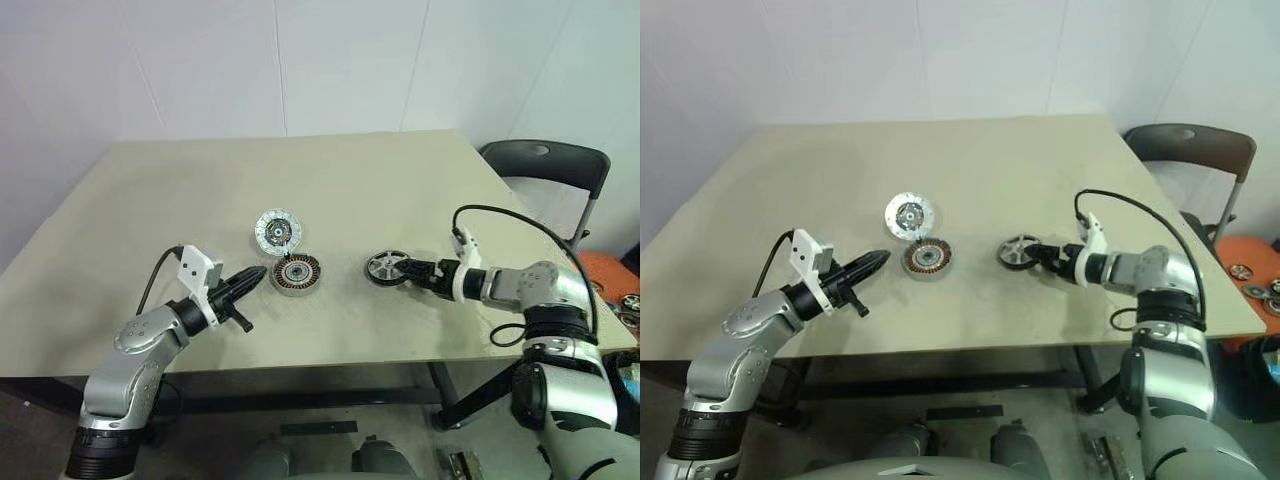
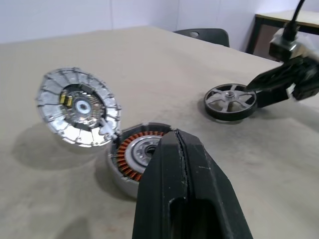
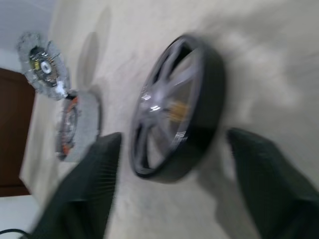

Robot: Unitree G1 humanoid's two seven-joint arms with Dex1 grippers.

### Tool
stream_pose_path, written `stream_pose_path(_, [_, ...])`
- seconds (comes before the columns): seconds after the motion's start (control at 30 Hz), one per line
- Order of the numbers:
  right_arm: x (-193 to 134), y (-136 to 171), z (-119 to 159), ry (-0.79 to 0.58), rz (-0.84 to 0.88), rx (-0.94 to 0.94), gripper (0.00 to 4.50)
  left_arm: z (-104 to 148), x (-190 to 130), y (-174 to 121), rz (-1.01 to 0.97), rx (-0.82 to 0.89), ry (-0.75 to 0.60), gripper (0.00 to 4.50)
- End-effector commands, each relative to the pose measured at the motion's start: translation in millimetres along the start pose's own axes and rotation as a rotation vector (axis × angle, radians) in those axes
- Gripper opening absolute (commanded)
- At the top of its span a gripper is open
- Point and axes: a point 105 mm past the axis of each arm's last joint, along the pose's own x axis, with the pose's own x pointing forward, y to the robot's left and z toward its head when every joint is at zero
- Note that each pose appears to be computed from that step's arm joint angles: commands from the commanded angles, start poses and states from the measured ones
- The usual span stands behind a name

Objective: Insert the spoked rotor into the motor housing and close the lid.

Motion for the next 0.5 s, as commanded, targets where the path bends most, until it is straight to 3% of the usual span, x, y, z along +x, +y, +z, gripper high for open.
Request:
stream_pose_path(0.03, [11, 3, -13, 0.033, 0.030, 0.024, 2.10, 22, -1, 0, 0.000, 0.046, -0.042, 0.00])
stream_pose_path(0.17, [14, 4, -20, 0.052, 0.047, 0.021, 0.75, 22, -1, 1, 0.006, 0.042, -0.034, 0.00])
stream_pose_path(0.5, [19, 15, -23, 0.047, 0.104, 0.017, 0.75, 12, -6, 4, 0.014, 0.032, -0.012, 0.00])
